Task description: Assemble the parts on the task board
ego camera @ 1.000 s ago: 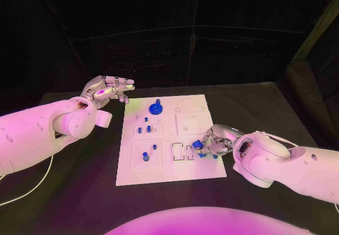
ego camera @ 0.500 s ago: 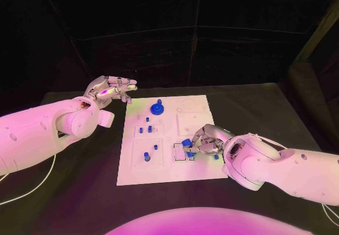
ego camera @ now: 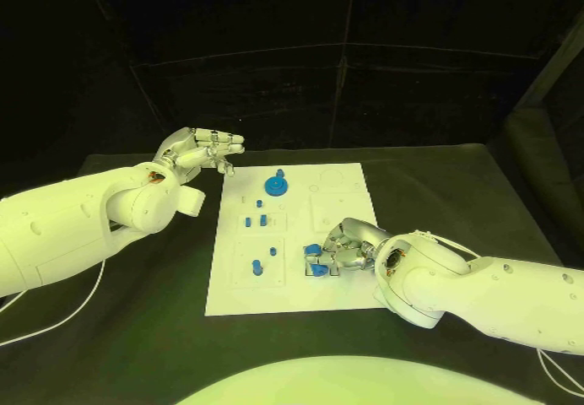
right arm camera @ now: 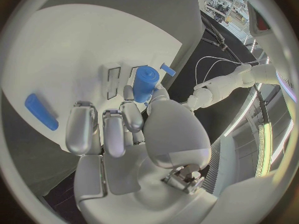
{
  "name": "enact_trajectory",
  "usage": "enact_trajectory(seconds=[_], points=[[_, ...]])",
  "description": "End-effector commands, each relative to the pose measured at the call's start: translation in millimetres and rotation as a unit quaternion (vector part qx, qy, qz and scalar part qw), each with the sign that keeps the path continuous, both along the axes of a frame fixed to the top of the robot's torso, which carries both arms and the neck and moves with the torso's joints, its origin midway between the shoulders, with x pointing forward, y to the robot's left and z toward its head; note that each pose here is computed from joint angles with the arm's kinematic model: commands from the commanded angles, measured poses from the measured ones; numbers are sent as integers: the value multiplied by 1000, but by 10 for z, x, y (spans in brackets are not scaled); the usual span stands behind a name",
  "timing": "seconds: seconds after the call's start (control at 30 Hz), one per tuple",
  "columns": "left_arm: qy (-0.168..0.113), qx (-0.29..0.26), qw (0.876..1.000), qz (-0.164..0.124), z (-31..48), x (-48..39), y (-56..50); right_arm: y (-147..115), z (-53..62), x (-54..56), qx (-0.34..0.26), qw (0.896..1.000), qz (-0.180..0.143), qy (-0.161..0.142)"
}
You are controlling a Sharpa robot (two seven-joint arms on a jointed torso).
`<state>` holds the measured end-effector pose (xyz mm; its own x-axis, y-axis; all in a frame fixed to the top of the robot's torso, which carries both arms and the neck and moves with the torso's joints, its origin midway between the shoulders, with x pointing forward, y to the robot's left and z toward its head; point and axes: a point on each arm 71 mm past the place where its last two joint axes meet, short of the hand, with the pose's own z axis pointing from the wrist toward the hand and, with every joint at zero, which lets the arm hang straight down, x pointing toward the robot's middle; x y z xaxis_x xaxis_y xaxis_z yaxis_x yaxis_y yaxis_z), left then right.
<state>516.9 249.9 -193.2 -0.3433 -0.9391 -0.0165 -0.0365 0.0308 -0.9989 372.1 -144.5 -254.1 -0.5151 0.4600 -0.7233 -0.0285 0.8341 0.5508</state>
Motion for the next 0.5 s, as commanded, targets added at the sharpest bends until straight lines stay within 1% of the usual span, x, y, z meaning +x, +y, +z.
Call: enact_trajectory(seconds=[0.03, 0.23, 0.5], points=[[0, -4, 1000, -5, 13, 1, -19, 7, -3, 3, -6, 1000, -1, 5], [0, -4, 1000, -5, 12, 2, -22, 0, 14, 30, -8, 1000, -11, -15], [0, -4, 1000, -5, 12, 3, -17, -12, 43, 41, -12, 999, -13, -38]])
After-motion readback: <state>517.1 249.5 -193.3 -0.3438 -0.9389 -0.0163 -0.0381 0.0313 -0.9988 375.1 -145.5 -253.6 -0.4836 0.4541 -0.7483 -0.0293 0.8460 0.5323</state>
